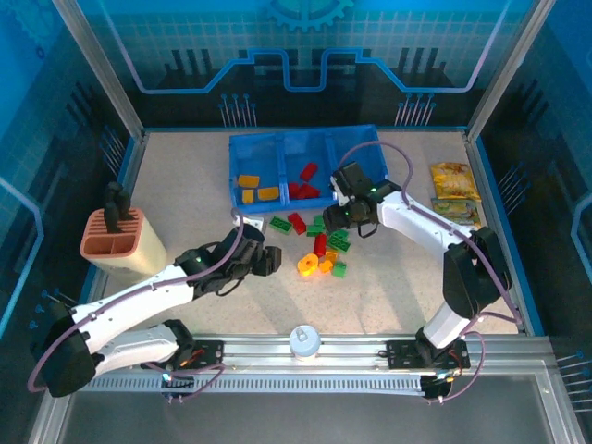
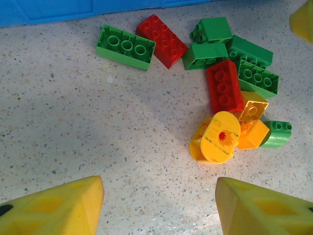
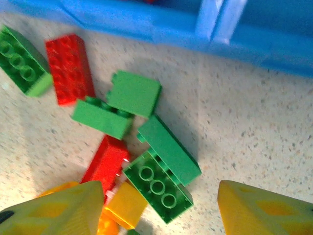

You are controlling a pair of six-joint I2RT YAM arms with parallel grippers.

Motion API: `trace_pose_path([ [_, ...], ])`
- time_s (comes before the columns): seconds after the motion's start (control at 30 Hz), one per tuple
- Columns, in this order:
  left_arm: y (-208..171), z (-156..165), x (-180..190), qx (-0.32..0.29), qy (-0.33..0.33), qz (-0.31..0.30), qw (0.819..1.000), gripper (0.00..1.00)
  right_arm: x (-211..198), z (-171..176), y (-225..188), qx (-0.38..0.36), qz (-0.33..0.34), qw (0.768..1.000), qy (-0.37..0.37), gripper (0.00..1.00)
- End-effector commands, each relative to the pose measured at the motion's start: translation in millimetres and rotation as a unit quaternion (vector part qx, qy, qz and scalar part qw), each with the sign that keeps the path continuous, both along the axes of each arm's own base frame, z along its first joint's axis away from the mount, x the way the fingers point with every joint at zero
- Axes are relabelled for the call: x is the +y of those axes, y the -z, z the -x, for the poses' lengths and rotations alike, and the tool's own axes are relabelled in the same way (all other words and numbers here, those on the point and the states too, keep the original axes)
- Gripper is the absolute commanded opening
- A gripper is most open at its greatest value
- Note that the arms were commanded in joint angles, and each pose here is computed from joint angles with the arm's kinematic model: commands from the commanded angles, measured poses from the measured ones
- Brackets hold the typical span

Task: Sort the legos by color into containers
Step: Pick up the lego from the center of the table.

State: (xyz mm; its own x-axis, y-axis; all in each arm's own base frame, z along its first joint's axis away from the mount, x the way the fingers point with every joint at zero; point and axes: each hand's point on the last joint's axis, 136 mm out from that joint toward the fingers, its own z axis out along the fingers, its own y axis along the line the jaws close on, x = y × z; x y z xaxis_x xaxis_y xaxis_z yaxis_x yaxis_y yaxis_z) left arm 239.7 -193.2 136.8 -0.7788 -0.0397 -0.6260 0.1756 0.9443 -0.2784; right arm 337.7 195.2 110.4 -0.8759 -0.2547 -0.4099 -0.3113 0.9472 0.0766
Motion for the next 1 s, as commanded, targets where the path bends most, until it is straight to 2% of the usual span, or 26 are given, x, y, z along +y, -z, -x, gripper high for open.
trace_pose_path([
  [0.0,-15.0,-5.8,-10.1,-0.011,0.006,0.026,1.0,0.63,7.2,-3.4,10.4,0.001,-0.012,0.999,-0.03,0.65],
  [0.3,-16.2,3.7,7.0,-0.014,-0.009,0.025,1.0,0.63,12.3,-14.4,45.1,0.046,0.003,0.998,-0.044,0.64],
  [0.73,-15.5,10.0,24.7,-0.019,-0.023,0.028,0.999,0.63,6.7,-28.2,73.2,0.058,0.04,0.997,-0.032,0.55],
  [0.87,-15.6,9.5,25.2,-0.02,-0.024,0.028,0.999,0.63,4.0,-29.2,78.5,0.061,0.05,0.996,-0.03,0.48],
  [0.97,-13.5,10.3,26.7,-0.019,-0.025,0.025,0.999,0.63,1.2,-27.2,77.1,0.06,0.053,0.997,-0.025,0.38],
])
